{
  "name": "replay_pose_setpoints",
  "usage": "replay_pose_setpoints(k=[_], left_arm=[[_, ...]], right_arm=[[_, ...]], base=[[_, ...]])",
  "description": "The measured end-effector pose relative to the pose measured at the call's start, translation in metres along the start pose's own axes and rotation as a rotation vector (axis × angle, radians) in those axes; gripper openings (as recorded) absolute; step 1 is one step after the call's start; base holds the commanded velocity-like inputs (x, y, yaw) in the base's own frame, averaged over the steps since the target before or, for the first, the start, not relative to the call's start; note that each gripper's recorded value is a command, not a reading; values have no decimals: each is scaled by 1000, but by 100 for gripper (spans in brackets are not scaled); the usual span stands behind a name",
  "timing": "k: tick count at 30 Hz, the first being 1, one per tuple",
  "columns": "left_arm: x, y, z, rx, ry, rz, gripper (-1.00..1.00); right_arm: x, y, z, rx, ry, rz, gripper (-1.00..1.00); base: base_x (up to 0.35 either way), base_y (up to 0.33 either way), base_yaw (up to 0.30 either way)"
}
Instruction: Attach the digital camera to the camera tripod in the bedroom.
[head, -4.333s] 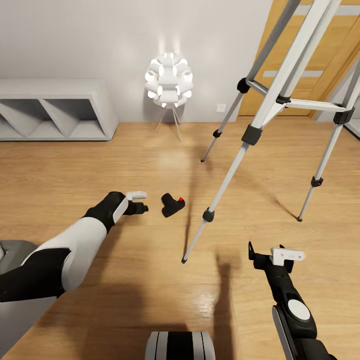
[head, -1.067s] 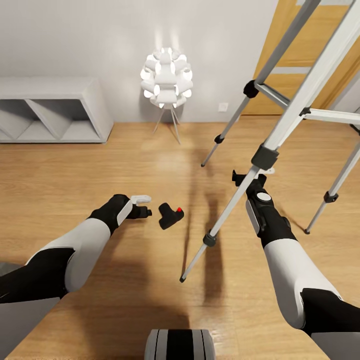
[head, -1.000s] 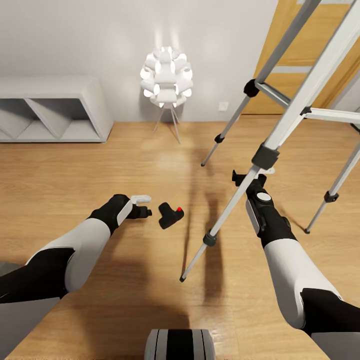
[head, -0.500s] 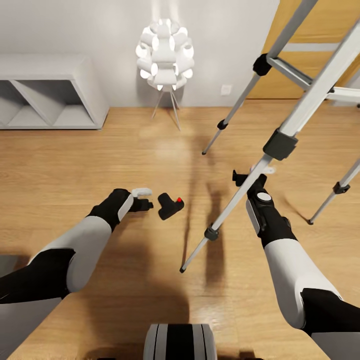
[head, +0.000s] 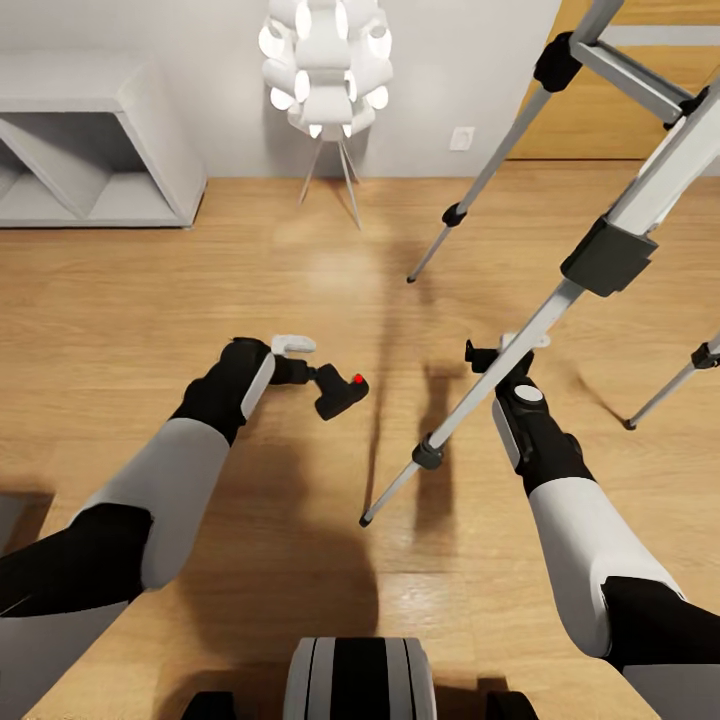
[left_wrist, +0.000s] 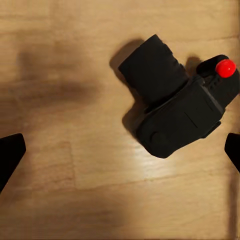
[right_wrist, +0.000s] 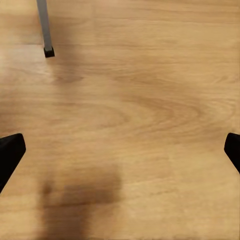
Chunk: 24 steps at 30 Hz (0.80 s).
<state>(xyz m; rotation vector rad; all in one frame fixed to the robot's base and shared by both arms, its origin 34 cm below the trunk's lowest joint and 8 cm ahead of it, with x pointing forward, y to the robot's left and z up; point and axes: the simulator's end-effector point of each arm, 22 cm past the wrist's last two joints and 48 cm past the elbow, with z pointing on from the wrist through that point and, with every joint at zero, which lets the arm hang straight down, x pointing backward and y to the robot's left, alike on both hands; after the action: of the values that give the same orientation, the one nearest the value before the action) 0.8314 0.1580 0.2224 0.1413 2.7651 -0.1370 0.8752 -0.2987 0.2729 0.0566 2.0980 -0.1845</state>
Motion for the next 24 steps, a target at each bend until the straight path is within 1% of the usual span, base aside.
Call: replay_pose_setpoints(k=[1,4,5,8,10,12,17,18,19,20,21,22,23,24], left_arm=[[0,-1,0,-1,1,8,100],[1,-8,1,-8,2,57,100],[1,-12,1,-13,2,92,100],[5,-21,2,-22,5,164,100],[8,-24,4,-24,10,190,100],[10,-26,5,-26,14,210,100],[9,-28,4,-27,11,223,100],[9,-30,4,-28,9,236,100],[9,-35,4,-32,7,271,100],[11,-42,4,-36,6,320,100],[13,-49,4,-42,5,376,100],[17,-60,4,-48,4,452,100],[18,-66,4,-52,1,492,100],[18,-68,4,-53,0,507,100]], right_arm=[[0,0,0,0,0,0,100],[-1,0,0,-1,-7,0,100],[-6,-1,0,1,-26,1,100],[-20,-3,0,7,-72,7,100],[-25,-2,-1,7,-88,10,100],[-28,-3,-2,8,-99,10,100],[-29,-2,-2,7,-103,11,100],[-30,-2,-2,7,-105,11,100],[-30,-2,-2,7,-107,12,100],[-31,-2,-3,7,-111,12,100],[-32,-2,-3,7,-115,13,100],[-33,-2,-3,7,-121,13,100],[-34,-2,-3,7,-123,13,100],[-34,-1,-3,7,-124,13,100]], base=[[0,0,0],[0,0,0],[0,0,0],[0,0,0],[0,0,0],[0,0,0],[0,0,0],[0,0,0],[0,0,0],[0,0,0],[0,0,0],[0,0,0],[0,0,0],[0,0,0]])
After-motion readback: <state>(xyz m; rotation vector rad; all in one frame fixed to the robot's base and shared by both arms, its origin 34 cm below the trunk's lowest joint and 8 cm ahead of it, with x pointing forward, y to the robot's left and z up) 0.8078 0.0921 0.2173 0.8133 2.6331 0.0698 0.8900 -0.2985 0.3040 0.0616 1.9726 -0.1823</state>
